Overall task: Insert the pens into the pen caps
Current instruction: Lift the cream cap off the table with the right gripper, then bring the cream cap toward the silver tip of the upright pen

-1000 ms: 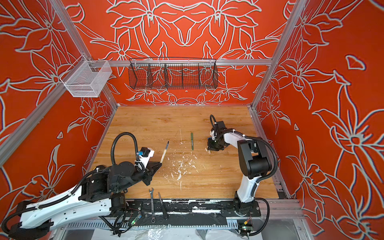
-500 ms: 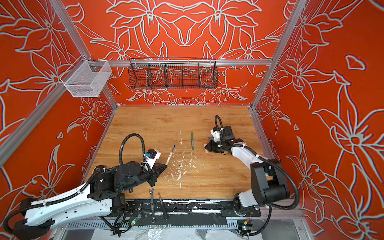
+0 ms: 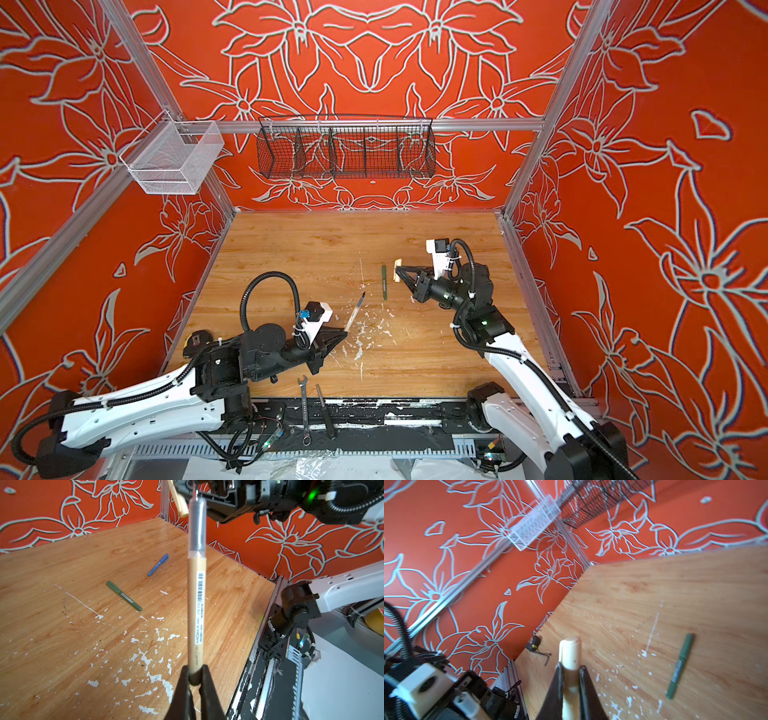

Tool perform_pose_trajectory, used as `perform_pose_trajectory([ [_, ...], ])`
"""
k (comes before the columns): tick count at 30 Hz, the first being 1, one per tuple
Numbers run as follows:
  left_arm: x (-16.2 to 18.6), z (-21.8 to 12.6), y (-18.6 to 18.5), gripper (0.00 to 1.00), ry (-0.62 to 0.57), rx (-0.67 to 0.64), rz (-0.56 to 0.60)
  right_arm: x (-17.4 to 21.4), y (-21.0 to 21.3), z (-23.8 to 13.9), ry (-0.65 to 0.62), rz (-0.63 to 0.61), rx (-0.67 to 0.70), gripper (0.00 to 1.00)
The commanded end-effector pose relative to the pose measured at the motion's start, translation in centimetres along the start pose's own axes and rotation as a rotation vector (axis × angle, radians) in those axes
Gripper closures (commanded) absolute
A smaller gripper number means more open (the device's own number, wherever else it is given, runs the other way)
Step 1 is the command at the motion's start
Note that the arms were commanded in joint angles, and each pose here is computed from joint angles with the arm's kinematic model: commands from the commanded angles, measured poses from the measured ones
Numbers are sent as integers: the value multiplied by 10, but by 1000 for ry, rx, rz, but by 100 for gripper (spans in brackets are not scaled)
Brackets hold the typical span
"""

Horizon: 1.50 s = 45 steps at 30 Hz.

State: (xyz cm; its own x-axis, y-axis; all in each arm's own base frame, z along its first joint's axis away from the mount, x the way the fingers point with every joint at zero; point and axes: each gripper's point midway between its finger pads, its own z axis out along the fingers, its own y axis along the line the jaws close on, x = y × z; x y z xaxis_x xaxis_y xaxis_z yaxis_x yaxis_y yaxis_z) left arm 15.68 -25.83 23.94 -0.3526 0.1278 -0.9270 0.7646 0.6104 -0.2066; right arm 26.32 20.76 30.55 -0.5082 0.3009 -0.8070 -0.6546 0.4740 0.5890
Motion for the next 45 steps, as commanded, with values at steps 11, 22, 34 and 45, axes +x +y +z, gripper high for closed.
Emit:
perform_pose_trajectory([
  [11, -19, -15, -9, 100, -133, 131, -83, -49, 72, 8, -199, -50, -191, 100],
  [22, -20, -19, -3, 100, -142, 179, -145, -49, 97, 25, -169, -78, -256, 100],
  [34, -20, -21, -3, 100, -152, 194, -169, -43, 125, 34, -210, -73, -343, 100],
  [45, -21, -26, -2, 100, -167, 191, -163, -30, 131, 40, -203, -71, -349, 100],
])
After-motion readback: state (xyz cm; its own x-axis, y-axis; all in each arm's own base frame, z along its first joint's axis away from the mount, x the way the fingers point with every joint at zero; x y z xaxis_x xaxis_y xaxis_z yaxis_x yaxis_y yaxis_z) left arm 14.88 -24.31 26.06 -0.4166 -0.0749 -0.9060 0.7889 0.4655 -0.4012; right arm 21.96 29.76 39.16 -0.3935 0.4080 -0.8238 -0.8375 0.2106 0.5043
